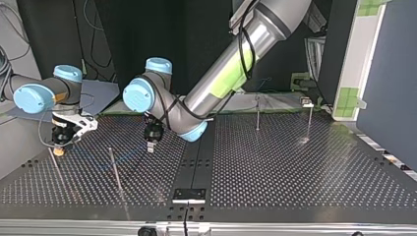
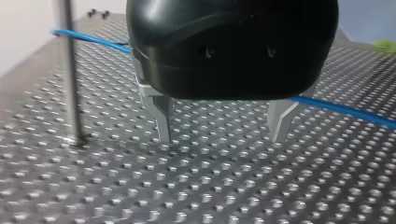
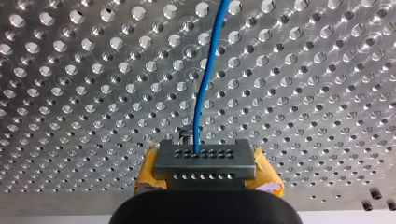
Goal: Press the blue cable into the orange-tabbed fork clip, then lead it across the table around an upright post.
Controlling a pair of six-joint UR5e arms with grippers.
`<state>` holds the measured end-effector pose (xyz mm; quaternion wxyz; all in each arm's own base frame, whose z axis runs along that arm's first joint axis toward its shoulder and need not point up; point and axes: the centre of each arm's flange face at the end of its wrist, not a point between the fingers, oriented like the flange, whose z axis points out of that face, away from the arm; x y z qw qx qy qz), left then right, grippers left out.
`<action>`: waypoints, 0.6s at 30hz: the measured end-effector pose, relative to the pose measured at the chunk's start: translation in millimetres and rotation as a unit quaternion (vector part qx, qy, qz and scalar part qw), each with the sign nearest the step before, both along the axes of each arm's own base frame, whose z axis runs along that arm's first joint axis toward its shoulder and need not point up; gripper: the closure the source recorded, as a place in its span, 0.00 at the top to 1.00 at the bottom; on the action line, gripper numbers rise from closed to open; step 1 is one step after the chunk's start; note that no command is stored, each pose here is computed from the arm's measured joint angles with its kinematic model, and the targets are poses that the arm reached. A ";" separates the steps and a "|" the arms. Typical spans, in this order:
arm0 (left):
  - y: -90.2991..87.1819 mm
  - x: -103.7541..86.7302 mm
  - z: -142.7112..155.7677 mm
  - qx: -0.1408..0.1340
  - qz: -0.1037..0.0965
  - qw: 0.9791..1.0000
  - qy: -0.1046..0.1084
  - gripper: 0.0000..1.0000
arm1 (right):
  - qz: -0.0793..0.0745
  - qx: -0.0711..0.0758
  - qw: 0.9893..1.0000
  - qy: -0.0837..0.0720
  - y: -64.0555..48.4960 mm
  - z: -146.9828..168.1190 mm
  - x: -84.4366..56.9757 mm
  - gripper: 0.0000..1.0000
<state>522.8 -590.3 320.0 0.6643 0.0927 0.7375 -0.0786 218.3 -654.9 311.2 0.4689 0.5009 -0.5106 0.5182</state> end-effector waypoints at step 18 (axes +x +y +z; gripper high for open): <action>17.2 26.7 41.0 -0.049 0.009 0.998 -0.029 1.00 | 0.031 -0.024 0.999 0.012 10.2 32.7 24.4 0.00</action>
